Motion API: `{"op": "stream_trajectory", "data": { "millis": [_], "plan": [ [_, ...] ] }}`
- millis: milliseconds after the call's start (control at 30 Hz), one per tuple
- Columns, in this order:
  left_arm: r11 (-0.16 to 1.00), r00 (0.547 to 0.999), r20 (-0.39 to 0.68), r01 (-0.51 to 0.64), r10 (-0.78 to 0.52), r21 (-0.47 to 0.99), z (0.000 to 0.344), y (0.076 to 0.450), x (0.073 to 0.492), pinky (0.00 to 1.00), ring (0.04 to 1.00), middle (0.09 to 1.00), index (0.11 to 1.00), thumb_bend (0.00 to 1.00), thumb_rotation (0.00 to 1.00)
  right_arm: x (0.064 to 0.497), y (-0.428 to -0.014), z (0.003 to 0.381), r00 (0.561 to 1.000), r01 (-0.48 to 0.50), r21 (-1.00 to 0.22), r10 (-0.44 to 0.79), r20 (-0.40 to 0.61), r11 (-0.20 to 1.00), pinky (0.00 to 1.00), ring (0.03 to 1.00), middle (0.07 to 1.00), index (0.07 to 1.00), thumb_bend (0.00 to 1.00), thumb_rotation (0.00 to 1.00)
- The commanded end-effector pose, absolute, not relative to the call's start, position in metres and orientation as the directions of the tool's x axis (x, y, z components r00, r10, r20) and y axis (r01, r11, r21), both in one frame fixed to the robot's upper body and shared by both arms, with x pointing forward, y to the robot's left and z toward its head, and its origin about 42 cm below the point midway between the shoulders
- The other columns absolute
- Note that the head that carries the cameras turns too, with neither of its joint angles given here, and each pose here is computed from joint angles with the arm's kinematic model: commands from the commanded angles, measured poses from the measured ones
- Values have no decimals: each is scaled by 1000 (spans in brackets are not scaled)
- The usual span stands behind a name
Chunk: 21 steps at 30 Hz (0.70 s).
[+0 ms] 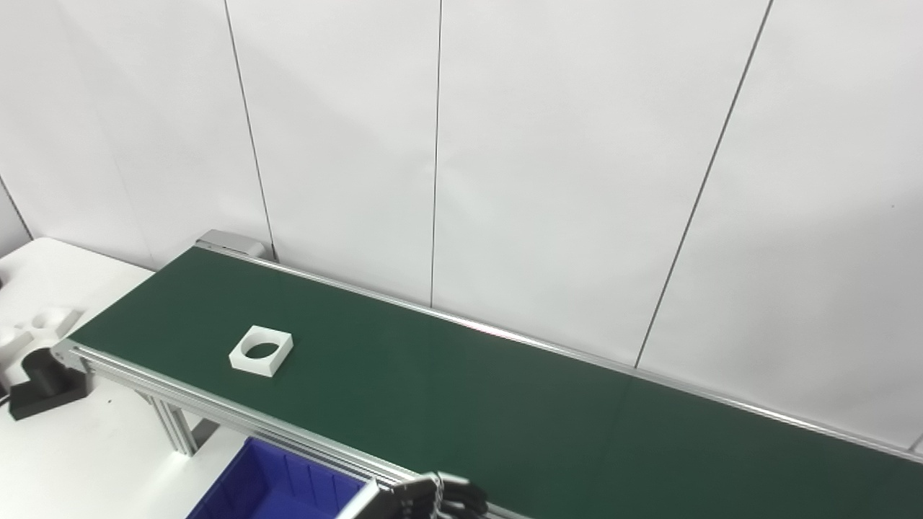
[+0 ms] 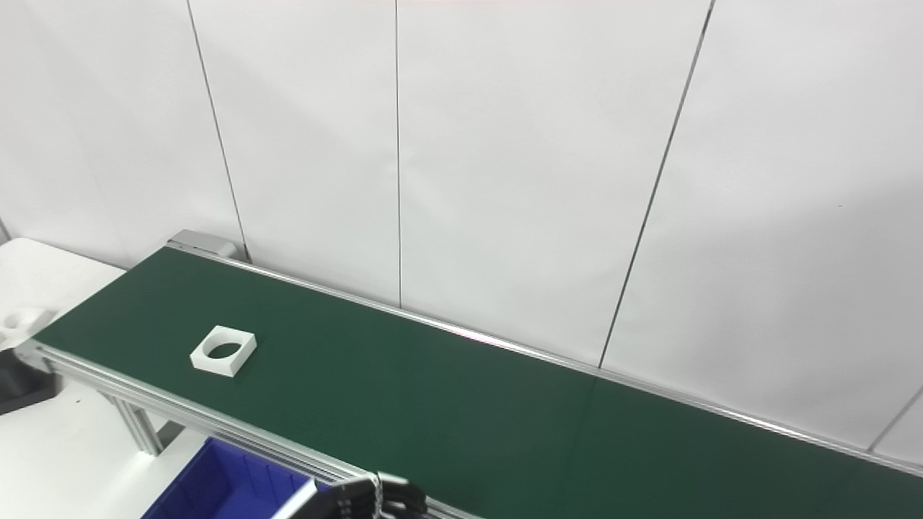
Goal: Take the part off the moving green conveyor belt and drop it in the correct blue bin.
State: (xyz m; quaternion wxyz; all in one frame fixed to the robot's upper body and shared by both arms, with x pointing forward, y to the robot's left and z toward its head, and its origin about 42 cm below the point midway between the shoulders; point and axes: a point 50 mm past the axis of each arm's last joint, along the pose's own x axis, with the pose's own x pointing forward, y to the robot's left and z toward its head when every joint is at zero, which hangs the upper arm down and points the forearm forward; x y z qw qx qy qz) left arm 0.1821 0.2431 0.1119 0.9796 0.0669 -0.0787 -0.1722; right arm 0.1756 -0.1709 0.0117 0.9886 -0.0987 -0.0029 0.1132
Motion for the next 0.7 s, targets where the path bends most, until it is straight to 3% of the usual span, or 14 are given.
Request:
{"op": "stream_trajectory", "data": {
  "millis": [0,267,433,667],
  "plan": [
    [923,907,204,330,-368,195,135,248,192,565,645,698,703,950,217,184,-168,21,971,-214,-183,230,67,959,698,773,813,874,502,499],
    [898,901,255,246,-350,364,182,269,208,550,647,692,675,999,236,187,-171,22,971,-212,-186,227,68,960,702,776,816,873,465,452],
    [848,900,273,166,-338,504,206,281,219,593,690,710,689,950,203,189,-175,21,971,-211,-195,228,67,958,694,772,818,881,435,439],
    [809,927,235,109,-292,578,212,293,235,652,742,770,741,841,177,192,-178,20,972,-211,-187,226,62,959,717,779,820,891,424,444]
  ]
}}
